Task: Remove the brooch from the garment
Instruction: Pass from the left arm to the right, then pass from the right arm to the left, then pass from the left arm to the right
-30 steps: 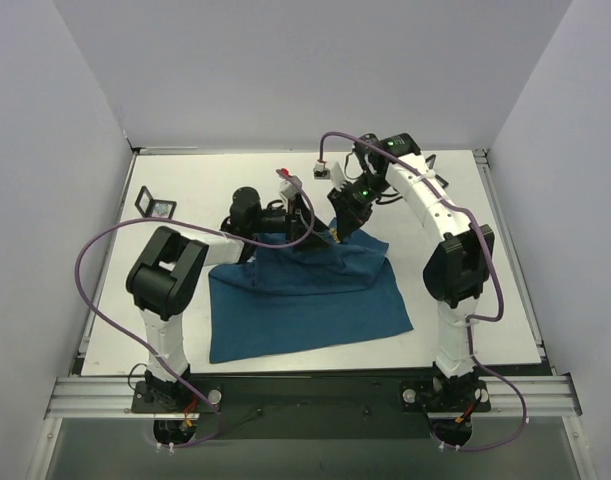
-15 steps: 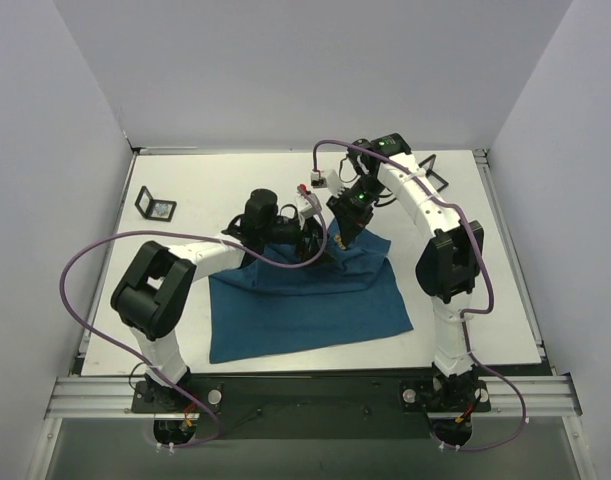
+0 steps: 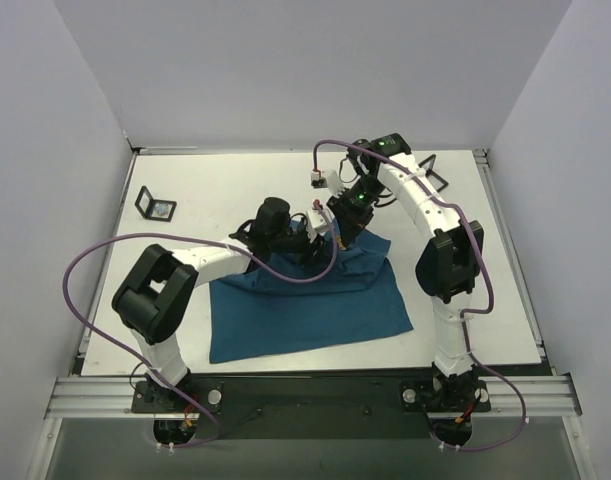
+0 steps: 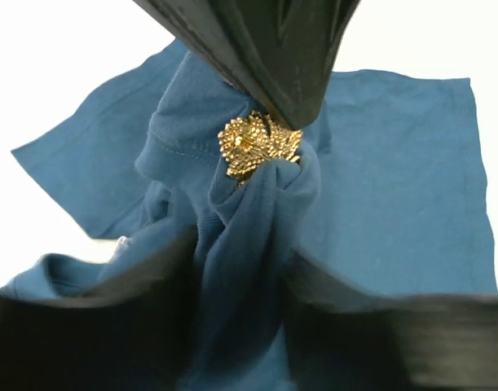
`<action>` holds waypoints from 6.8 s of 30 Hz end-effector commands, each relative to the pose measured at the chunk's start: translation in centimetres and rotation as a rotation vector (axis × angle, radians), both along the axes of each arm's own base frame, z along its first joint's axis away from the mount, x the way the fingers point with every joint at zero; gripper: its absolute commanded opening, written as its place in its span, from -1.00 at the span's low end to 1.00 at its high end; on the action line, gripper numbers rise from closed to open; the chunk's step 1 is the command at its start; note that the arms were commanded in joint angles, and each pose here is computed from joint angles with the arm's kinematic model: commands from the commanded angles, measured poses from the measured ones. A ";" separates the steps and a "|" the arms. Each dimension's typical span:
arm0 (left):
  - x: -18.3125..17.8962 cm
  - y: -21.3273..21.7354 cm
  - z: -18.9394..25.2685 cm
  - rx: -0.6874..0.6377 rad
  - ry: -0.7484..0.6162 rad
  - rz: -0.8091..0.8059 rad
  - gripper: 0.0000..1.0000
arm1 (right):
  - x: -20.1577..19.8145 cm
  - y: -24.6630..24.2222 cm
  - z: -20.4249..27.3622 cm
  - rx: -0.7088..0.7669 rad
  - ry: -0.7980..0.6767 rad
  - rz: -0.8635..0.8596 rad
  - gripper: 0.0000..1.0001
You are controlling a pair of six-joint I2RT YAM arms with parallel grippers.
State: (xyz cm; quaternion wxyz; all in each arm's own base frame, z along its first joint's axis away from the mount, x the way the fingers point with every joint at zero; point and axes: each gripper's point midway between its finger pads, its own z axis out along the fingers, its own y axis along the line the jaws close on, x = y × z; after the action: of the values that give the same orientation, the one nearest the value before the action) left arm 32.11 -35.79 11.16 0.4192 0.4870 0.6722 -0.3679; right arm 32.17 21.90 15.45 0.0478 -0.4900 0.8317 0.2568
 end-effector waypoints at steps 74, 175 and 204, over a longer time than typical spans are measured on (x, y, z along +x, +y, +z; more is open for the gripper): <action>-5.1 -2.1 3.9 -0.237 0.291 -0.237 0.48 | -10.9 -2.0 0.0 0.218 0.508 0.026 -1.00; -6.4 -1.6 7.9 -0.313 0.364 -0.334 -1.00 | -1.5 -6.7 4.7 0.132 -0.126 -0.368 1.00; -4.5 -0.3 10.6 -0.358 0.309 -0.283 -1.00 | -2.8 -1.1 7.0 0.541 -0.267 -0.413 0.91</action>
State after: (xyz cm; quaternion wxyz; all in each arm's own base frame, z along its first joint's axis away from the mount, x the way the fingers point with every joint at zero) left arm 27.28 -36.30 17.51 0.2856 0.4163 0.6244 -0.5960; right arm 30.73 18.76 19.25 0.2801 -0.2662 0.8594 0.3350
